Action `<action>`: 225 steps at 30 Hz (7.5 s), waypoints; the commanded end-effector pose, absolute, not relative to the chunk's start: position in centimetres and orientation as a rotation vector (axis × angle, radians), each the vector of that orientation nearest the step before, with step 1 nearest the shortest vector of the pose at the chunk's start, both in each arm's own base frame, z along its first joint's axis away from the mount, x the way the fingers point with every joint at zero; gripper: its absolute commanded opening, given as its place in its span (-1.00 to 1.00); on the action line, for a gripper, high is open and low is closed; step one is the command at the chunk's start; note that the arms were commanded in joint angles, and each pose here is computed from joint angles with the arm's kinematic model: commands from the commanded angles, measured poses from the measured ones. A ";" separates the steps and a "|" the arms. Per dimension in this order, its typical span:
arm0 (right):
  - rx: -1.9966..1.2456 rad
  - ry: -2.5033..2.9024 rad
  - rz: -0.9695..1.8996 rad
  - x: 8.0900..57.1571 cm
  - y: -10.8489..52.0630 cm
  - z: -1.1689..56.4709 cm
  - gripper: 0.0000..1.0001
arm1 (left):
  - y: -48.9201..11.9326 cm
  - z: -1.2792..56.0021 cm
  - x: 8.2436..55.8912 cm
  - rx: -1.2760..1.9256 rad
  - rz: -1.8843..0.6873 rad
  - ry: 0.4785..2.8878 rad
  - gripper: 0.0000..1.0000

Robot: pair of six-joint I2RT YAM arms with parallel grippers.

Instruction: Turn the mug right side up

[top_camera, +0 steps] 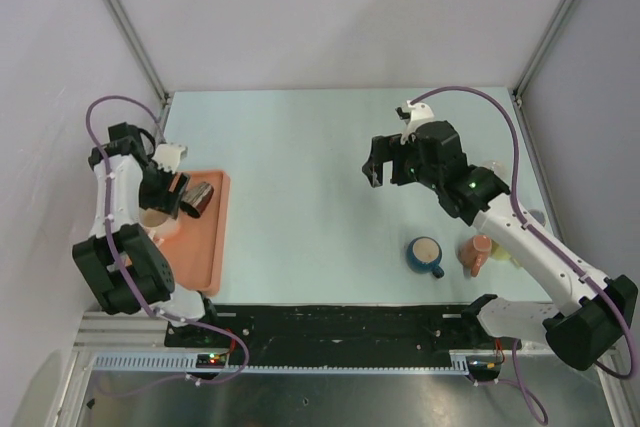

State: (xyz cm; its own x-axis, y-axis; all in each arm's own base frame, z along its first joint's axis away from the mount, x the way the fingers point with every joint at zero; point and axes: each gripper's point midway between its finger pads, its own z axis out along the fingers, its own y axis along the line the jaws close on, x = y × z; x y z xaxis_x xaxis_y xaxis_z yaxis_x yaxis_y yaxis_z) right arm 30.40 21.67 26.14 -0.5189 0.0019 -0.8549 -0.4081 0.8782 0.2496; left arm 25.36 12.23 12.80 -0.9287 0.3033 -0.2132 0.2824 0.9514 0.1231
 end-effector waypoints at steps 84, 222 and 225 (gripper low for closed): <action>-0.267 2.171 0.487 28.3 19.3 20.1 0.99 | 11.0 12.5 37.5 0.008 -0.048 2.601 0.29; 0.802 2.135 0.067 24.4 -1.2 19.9 0.92 | 3.8 26.5 36.9 0.227 -0.102 2.048 0.75; 0.757 2.158 0.048 26.4 -3.7 19.3 0.83 | 2.6 27.0 36.1 0.215 -0.161 2.060 0.75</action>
State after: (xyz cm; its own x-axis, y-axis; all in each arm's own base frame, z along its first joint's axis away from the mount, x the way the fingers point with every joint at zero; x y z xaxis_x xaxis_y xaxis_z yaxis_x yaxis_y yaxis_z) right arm 24.47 -1.91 20.17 -0.4270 0.5649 -0.7060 0.5447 0.7840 0.2978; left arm 38.24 4.72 25.95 -0.4254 0.1686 -0.8892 0.2091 0.9742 0.0847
